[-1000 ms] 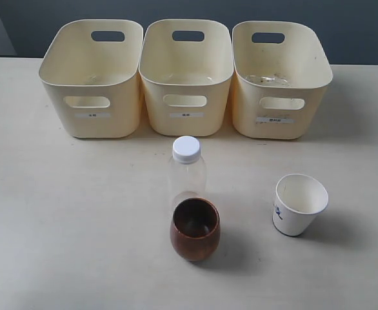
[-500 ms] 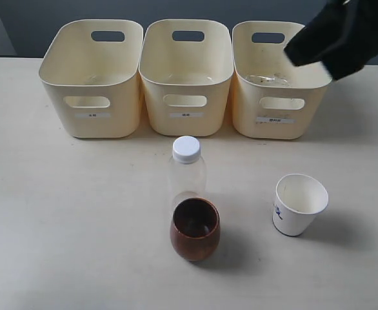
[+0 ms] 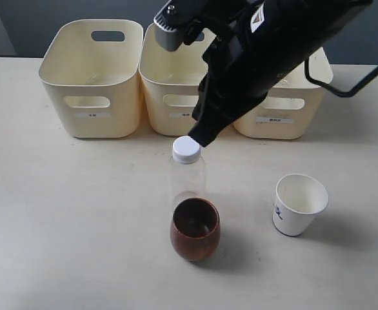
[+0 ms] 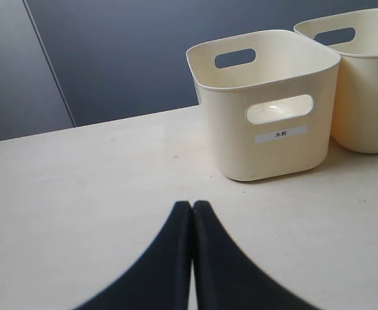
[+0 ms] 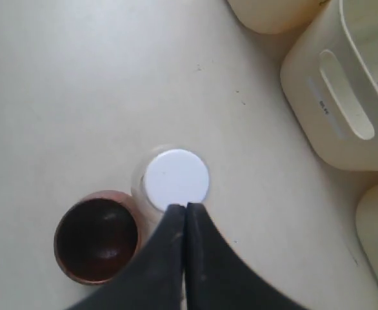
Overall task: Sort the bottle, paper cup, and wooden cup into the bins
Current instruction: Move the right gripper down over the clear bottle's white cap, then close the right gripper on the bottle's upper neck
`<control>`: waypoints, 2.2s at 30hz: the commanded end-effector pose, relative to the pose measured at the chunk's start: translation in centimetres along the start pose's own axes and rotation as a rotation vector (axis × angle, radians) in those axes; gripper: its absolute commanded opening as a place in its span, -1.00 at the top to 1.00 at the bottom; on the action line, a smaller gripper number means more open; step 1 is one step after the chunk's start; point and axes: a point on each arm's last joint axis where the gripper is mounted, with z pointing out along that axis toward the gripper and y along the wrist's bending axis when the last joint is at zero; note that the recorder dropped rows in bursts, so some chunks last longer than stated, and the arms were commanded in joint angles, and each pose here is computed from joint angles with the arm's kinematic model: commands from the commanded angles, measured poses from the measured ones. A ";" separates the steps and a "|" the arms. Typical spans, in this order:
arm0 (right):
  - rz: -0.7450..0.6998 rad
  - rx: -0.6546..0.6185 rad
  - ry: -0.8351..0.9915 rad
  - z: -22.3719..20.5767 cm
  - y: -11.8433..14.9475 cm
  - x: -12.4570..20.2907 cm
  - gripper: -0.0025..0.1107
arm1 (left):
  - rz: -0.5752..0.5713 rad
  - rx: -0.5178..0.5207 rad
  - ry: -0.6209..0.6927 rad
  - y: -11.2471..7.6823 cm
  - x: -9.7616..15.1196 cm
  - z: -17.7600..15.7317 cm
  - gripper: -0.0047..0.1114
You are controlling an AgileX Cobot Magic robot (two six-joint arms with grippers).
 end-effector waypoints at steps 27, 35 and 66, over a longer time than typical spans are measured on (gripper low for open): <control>0.146 -0.097 -0.011 1.5 0.5 -0.5 -0.45 | -0.004 0.004 -0.003 0.0 0.0 0.0 0.92; 0.160 -0.099 0.035 4.5 -0.1 -0.3 -0.46 | -0.004 0.004 -0.003 0.0 0.0 0.0 0.92; 0.153 -0.073 0.069 7.2 -0.9 0.0 -0.46 | -0.004 0.004 -0.003 0.0 0.0 0.0 0.92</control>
